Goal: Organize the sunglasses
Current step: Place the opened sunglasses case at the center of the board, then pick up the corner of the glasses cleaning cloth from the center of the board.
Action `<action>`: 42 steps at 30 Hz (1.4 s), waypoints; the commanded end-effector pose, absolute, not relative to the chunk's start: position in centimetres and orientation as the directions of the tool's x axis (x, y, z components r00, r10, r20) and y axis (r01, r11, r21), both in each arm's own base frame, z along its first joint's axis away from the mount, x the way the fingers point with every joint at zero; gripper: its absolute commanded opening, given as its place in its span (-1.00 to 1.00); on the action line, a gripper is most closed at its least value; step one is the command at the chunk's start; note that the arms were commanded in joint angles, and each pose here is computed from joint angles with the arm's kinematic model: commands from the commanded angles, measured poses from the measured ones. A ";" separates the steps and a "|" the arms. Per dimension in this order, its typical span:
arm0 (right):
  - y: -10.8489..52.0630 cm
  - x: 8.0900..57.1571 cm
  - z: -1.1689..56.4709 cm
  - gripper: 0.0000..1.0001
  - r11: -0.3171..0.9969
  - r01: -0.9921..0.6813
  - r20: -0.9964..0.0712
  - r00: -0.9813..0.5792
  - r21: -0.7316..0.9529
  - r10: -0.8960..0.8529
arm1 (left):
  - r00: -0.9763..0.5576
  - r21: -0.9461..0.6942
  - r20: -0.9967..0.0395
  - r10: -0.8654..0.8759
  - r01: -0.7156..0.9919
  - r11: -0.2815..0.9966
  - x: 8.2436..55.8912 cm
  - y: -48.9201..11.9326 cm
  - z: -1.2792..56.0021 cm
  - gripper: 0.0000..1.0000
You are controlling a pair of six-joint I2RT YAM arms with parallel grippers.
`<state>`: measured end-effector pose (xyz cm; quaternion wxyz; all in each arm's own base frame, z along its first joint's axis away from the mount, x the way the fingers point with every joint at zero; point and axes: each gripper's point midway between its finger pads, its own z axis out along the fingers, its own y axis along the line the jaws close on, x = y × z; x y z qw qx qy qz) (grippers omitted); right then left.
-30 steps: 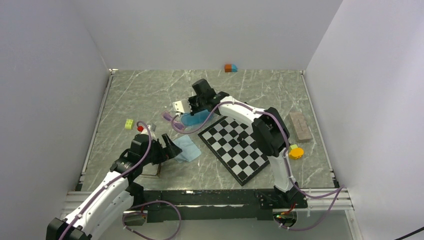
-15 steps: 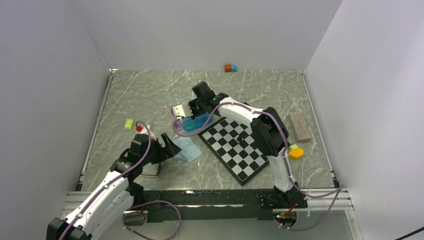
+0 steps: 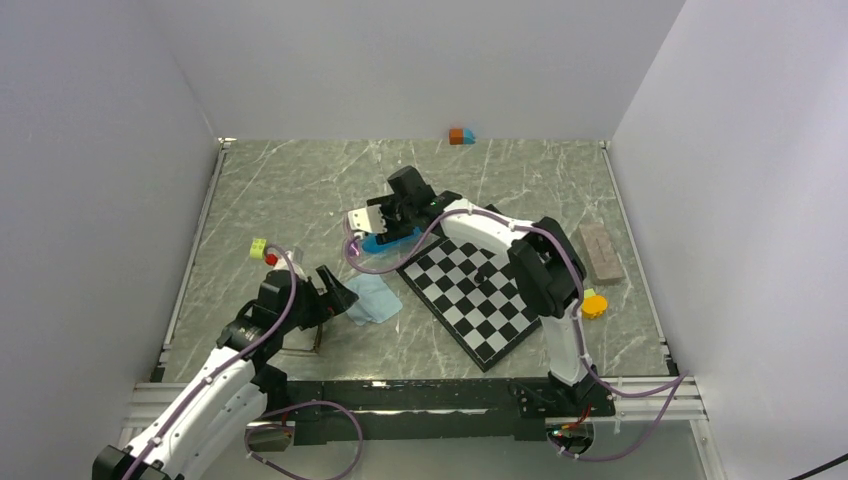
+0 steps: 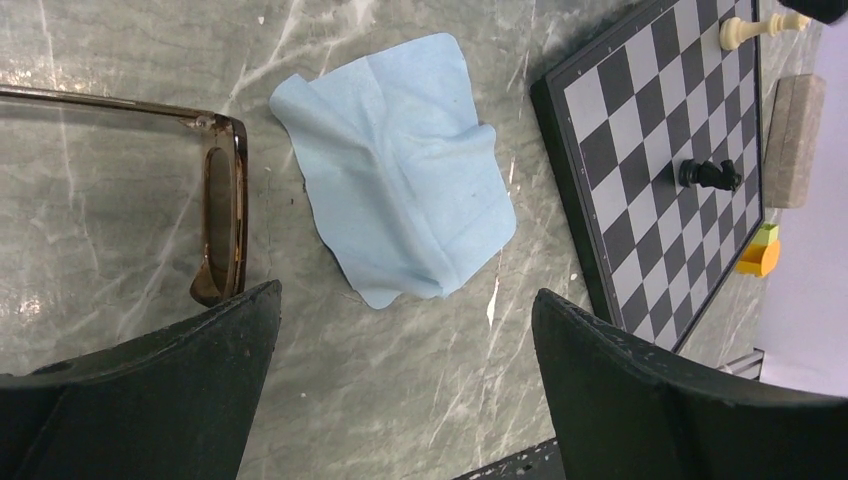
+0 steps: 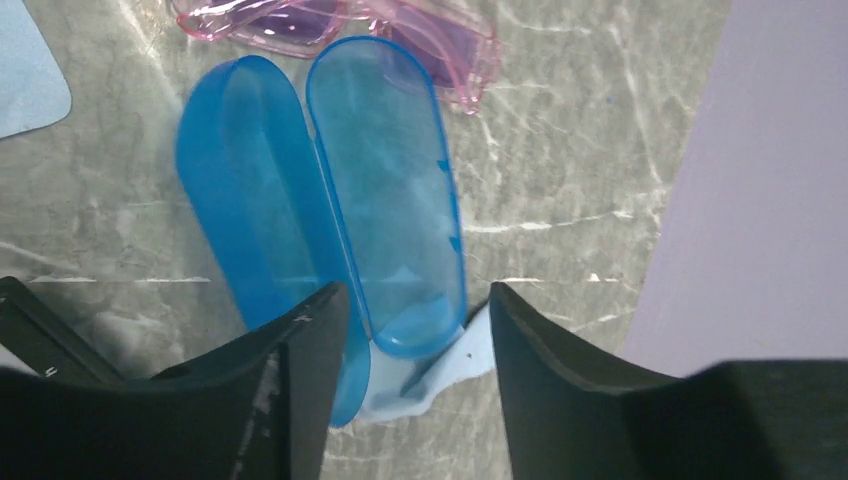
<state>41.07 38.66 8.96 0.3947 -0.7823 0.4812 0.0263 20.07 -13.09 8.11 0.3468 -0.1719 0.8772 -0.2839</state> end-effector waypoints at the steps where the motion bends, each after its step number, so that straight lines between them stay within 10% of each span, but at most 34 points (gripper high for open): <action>1: 40.2 40.5 17.6 0.23 -0.097 -0.695 -0.470 0.576 -0.713 -0.669 | -0.674 -0.627 -0.509 -0.535 -0.136 0.767 20.4 -12.7 8.7 0.99; 5: 40.1 39.2 22.2 0.41 0.073 -0.679 -0.561 0.536 -0.731 -0.631 | -0.660 -0.617 -0.499 -0.562 -0.185 0.765 19.9 -11.9 8.5 0.99; 8: 39.3 38.2 27.0 0.94 0.317 -0.693 -0.727 0.440 -0.648 -0.527 | -0.637 -0.595 -0.487 -0.598 -0.258 0.761 19.5 -10.7 8.2 0.99; 14: 34.7 36.6 29.8 0.99 0.747 -0.664 -0.999 -0.049 0.028 -0.006 | -0.616 -0.586 -0.480 -0.625 -0.305 0.751 19.3 -10.1 8.6 0.99; 20: 35.0 31.3 21.7 0.99 0.698 -0.592 -0.856 -0.513 0.403 0.059 | -0.618 -0.595 -0.481 -0.622 -0.292 0.749 20.1 -10.5 9.3 0.99; 28: 34.1 26.3 10.6 0.81 0.913 -0.342 -0.673 -0.732 0.224 -0.109 | -0.673 -0.581 -0.428 -0.603 -0.306 0.754 20.7 -11.8 7.7 0.93; 42: 37.0 23.1 3.3 0.06 0.904 -0.370 -0.545 -0.813 0.212 -0.205 | -0.761 -0.586 -0.297 -0.577 -0.332 0.740 19.6 -14.0 3.6 0.27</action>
